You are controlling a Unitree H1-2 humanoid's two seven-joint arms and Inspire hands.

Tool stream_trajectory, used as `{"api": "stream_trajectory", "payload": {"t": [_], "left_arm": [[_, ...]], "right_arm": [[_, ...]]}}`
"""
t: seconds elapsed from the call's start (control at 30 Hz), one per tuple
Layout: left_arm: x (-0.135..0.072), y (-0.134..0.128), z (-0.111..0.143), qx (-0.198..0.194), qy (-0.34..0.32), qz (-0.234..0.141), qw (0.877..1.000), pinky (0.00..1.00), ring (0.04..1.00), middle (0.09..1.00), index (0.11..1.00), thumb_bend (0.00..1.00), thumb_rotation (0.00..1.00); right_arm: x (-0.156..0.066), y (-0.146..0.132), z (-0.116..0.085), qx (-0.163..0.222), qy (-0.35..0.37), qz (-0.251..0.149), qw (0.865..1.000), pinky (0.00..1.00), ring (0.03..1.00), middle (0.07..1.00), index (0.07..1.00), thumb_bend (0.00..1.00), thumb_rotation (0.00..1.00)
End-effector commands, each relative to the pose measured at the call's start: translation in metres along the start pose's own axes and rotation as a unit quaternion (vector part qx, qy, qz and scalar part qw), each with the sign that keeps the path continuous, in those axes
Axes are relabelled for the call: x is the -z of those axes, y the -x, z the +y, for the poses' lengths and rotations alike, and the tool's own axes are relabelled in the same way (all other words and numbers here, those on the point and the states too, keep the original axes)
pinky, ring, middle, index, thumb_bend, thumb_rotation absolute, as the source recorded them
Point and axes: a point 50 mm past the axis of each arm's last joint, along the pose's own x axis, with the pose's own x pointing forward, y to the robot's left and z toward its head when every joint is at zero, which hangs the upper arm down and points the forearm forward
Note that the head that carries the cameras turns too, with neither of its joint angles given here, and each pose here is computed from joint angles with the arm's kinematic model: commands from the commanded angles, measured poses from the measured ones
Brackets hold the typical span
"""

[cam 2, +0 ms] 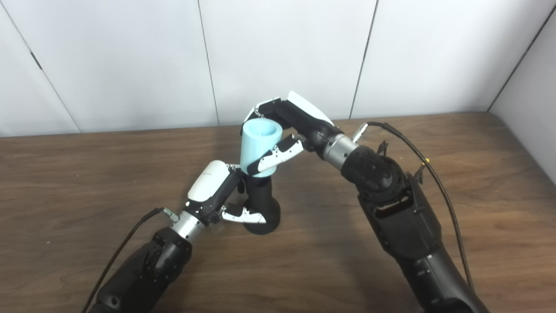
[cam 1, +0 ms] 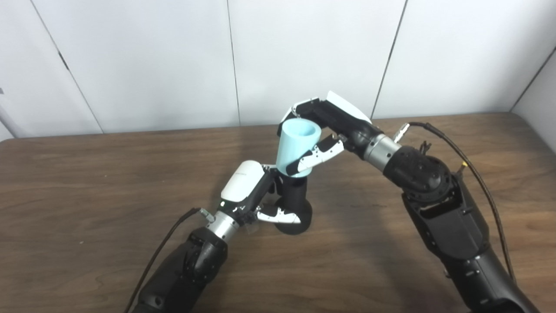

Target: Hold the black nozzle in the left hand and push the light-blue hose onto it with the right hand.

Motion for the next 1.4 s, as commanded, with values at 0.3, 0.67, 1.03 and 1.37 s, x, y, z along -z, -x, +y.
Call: {"api": "stream_trajectory", "payload": {"t": [0.3, 0.67, 1.03, 1.37], "left_arm": [[0.011, 0.048, -0.051, 0.085, 0.020, 0.067, 0.994, 0.32, 0.383, 0.439, 0.509, 0.50, 0.00], [0.013, 0.046, -0.049, 0.083, 0.017, 0.066, 0.994, 0.31, 0.383, 0.439, 0.531, 0.50, 0.00], [0.014, 0.049, -0.050, 0.090, 0.017, 0.073, 0.993, 0.31, 0.384, 0.439, 0.534, 0.50, 0.00], [0.015, 0.048, -0.049, 0.089, 0.013, 0.071, 0.993, 0.31, 0.380, 0.435, 0.528, 0.50, 0.00]], "right_arm": [[-0.006, 0.002, 0.008, -0.028, 0.016, -0.021, 0.999, 0.34, 0.421, 0.491, 0.498, 0.52, 0.00], [-0.004, 0.014, -0.004, -0.058, 0.052, -0.003, 0.997, 0.34, 0.411, 0.483, 0.500, 0.52, 0.00], [-0.005, 0.016, -0.011, -0.070, 0.061, 0.000, 0.996, 0.34, 0.411, 0.481, 0.503, 0.52, 0.00], [-0.008, 0.015, -0.018, -0.063, 0.060, -0.012, 0.996, 0.35, 0.416, 0.484, 0.502, 0.52, 0.00]]}}
